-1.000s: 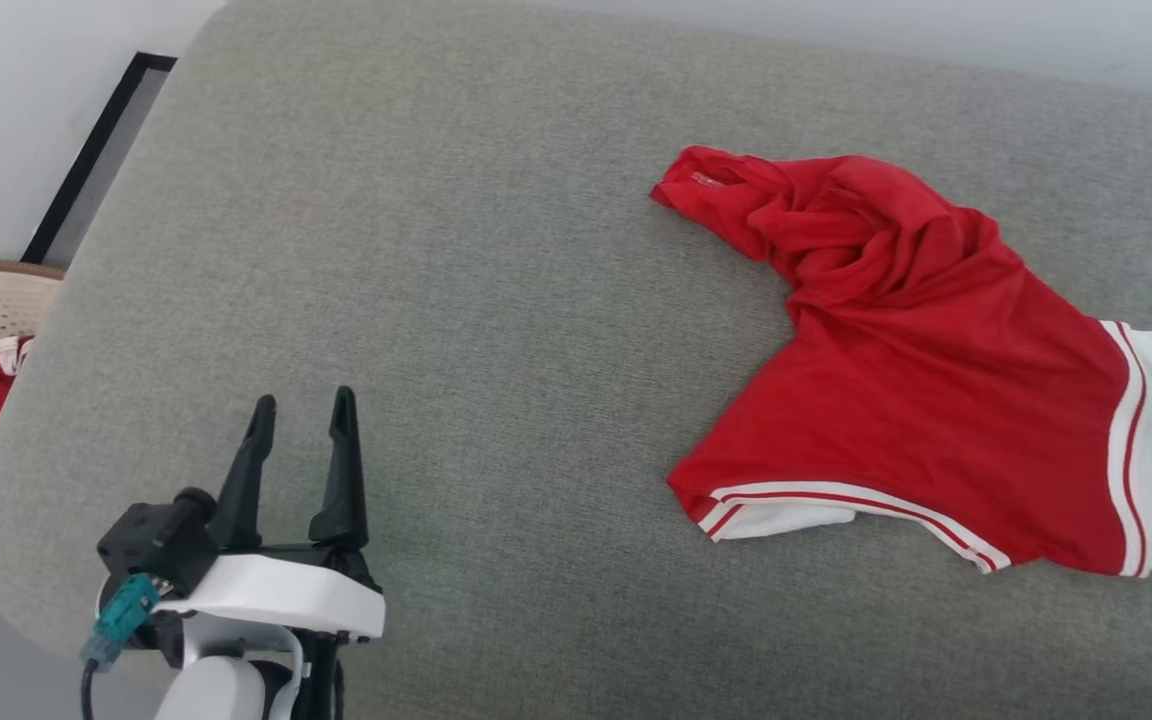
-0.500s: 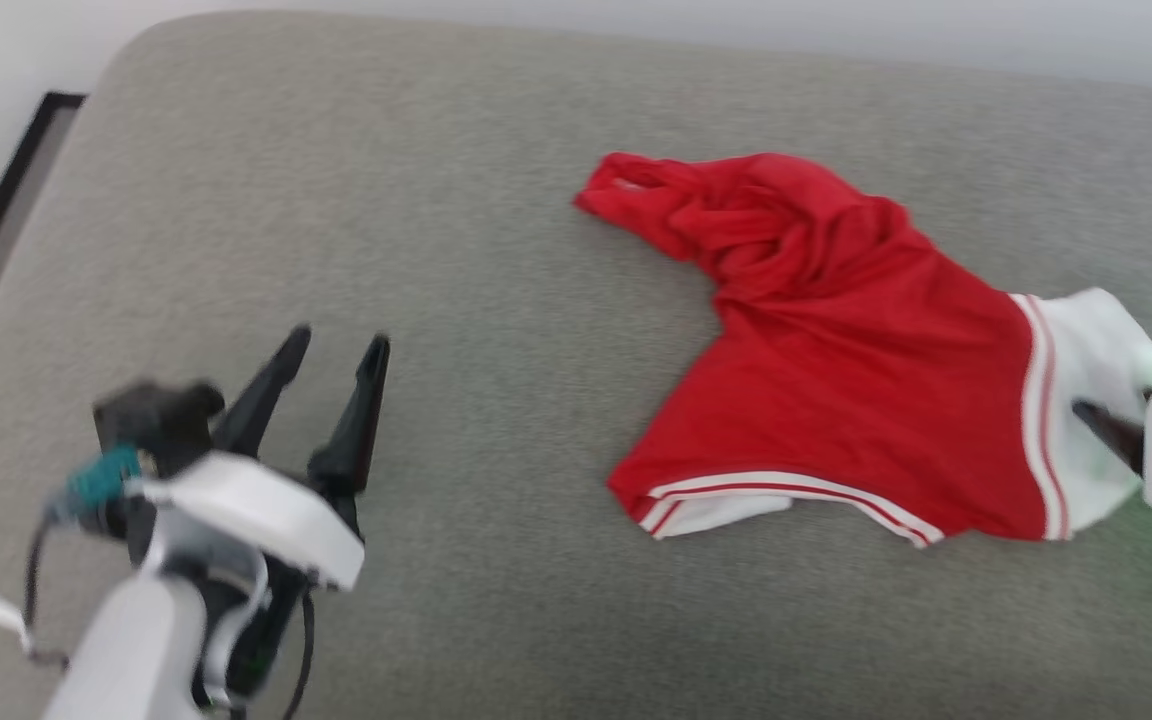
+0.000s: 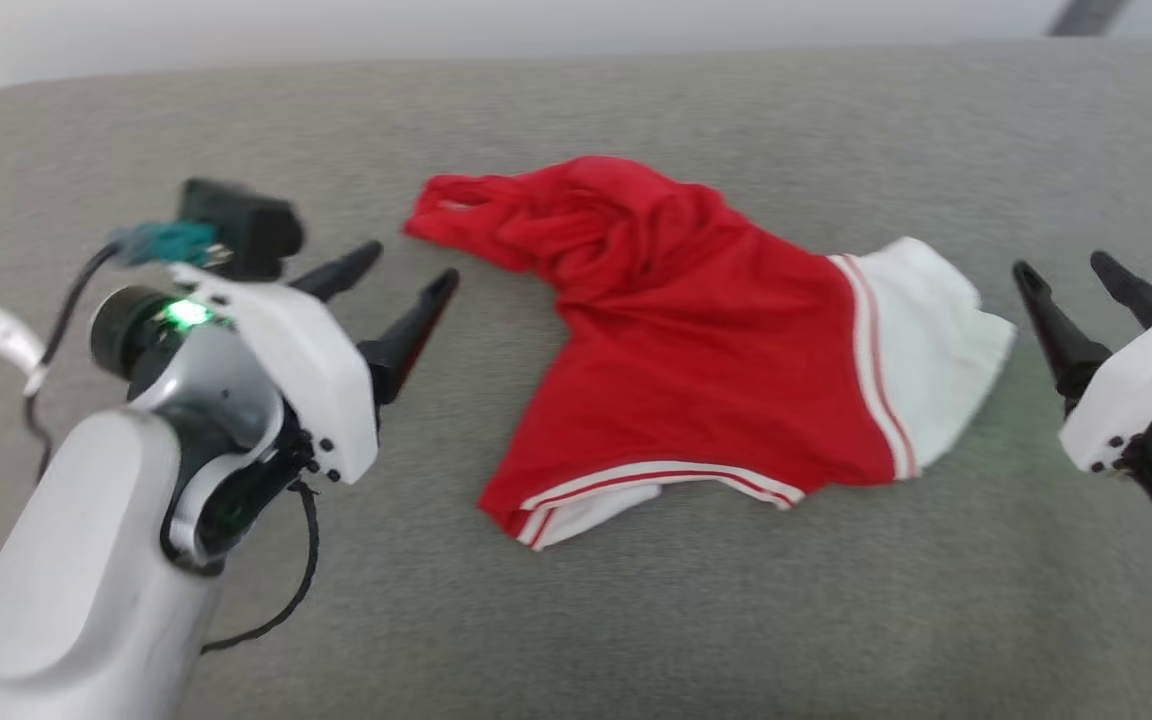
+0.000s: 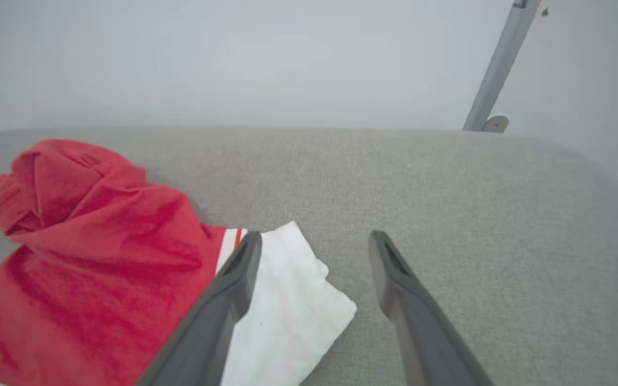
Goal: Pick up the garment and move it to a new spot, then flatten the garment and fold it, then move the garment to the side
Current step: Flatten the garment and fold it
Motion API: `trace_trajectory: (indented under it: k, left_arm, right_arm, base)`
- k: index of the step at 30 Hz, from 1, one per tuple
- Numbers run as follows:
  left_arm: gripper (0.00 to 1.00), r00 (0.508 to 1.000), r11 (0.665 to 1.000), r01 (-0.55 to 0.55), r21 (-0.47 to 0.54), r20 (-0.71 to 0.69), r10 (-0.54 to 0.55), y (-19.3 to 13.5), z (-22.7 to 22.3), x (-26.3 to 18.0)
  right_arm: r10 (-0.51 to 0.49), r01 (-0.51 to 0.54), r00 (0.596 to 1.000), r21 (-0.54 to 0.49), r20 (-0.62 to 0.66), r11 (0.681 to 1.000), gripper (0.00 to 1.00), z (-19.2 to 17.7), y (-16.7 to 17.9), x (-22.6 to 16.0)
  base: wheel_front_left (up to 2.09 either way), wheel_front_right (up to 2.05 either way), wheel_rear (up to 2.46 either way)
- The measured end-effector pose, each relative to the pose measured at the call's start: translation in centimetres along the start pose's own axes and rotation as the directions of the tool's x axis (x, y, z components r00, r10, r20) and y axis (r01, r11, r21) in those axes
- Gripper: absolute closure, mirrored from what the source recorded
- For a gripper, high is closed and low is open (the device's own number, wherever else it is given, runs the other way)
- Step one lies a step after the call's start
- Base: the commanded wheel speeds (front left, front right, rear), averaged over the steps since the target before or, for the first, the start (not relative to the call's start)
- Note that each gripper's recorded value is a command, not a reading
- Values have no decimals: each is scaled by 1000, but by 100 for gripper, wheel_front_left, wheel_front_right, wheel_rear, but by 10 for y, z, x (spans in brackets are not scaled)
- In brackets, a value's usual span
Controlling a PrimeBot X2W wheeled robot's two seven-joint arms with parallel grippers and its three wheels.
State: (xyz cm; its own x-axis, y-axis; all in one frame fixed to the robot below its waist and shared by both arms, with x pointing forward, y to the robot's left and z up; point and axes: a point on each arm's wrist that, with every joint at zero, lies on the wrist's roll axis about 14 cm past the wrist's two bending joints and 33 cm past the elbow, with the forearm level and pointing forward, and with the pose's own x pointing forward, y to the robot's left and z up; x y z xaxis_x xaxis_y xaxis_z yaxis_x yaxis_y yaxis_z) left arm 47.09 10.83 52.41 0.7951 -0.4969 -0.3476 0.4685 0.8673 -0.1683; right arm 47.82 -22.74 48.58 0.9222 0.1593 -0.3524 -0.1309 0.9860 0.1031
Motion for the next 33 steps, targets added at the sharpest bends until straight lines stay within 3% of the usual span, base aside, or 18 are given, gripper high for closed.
trace_trajectory:
  k: [7,13,18,19,29,30,31,33]
  left_arm:
    - [0,956,993,116,21,-273,-106,-29,-32,39]
    - [0,836,992,129,15,-539,-100,-38,-79,51]
    - [0,768,993,119,-7,-633,-96,-44,-97,60]
    - [0,736,994,110,-7,-671,-86,-43,-108,60]
    - [0,640,993,63,-97,-760,-115,-49,-138,57]
    - [55,630,991,63,-116,-766,-130,-52,-140,57]
    - [100,622,989,60,-133,-770,-141,-55,-142,56]
    - [100,612,986,52,-156,-775,-155,-57,-144,54]
  right_arm:
    - [-127,117,967,57,222,991,0,25,-22,-34]
    - [-189,167,950,107,248,980,0,17,-29,-54]
    - [-214,190,937,112,275,975,0,20,-34,-64]
    - [-224,199,934,116,279,973,0,19,-36,-67]
    - [-247,215,928,142,277,966,0,13,-39,-71]
    - [-245,213,929,142,277,967,0,13,-38,-70]
    - [-243,211,929,142,278,967,0,13,-37,-70]
    - [-238,205,931,143,277,968,0,13,-35,-68]
  base:
    - [0,0,0]
    - [0,0,0]
    - [0,0,0]
    - [0,0,0]
    - [0,0,0]
    - [0,0,0]
    - [0,0,0]
    - [0,0,0]
